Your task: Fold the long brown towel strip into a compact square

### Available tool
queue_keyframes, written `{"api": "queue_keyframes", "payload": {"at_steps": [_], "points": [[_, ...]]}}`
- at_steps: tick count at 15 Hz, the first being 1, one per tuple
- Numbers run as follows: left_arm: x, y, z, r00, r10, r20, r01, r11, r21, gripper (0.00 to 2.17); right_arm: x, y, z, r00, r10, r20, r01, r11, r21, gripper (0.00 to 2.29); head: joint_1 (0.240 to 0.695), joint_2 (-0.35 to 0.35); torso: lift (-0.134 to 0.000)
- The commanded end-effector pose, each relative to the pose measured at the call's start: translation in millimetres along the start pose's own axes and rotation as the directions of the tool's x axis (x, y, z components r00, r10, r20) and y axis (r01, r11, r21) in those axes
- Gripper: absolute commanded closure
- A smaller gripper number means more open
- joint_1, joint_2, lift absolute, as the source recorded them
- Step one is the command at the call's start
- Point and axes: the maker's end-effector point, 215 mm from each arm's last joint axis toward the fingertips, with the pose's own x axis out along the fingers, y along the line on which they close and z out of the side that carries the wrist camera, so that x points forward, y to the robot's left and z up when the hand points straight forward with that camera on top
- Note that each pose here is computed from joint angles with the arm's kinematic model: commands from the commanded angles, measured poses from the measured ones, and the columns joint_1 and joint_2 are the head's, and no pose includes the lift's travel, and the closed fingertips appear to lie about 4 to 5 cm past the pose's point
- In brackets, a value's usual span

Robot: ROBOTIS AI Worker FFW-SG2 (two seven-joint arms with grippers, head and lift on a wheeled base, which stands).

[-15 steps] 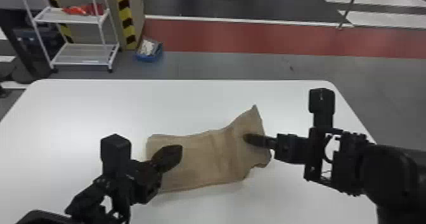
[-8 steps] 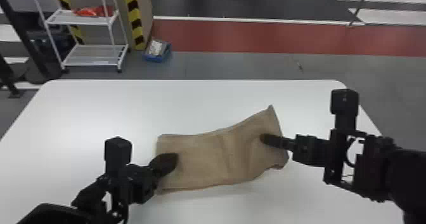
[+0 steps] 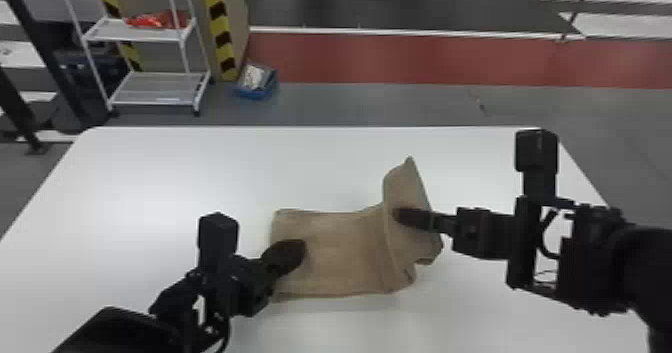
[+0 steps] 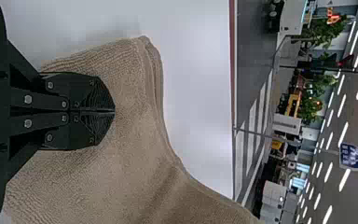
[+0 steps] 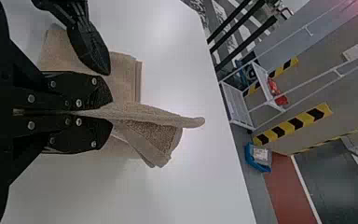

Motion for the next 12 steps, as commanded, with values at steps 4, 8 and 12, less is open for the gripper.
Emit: {"api": "queue_keyframes", "payload": {"at_steps": [4, 8, 12], "points": [[17.6, -41.2, 1.7, 0.999, -0.051, -0.003, 0.051, 0.999, 0.015, 1.83, 17.2, 18.5, -0.9, 0.999, 0.025, -0.037, -0.026, 0.999, -0.03, 1.2, 0.695, -0.047, -0.124], [20.4, -41.3, 7.0, 0.999, -0.041, 0.003, 0.041, 0.999, 0.022, 1.83, 34.8, 7.0, -27.2, 0.994, 0.004, -0.106, -0.004, 1.0, -0.003, 1.2, 0.695, -0.063, -0.124], [23.5, -45.6, 7.0, 0.999, -0.041, 0.002, 0.04, 0.999, 0.024, 1.83, 46.6, 8.1, -32.7, 0.992, -0.005, -0.127, 0.002, 1.0, -0.019, 1.2, 0.695, -0.059, -0.124]]}}
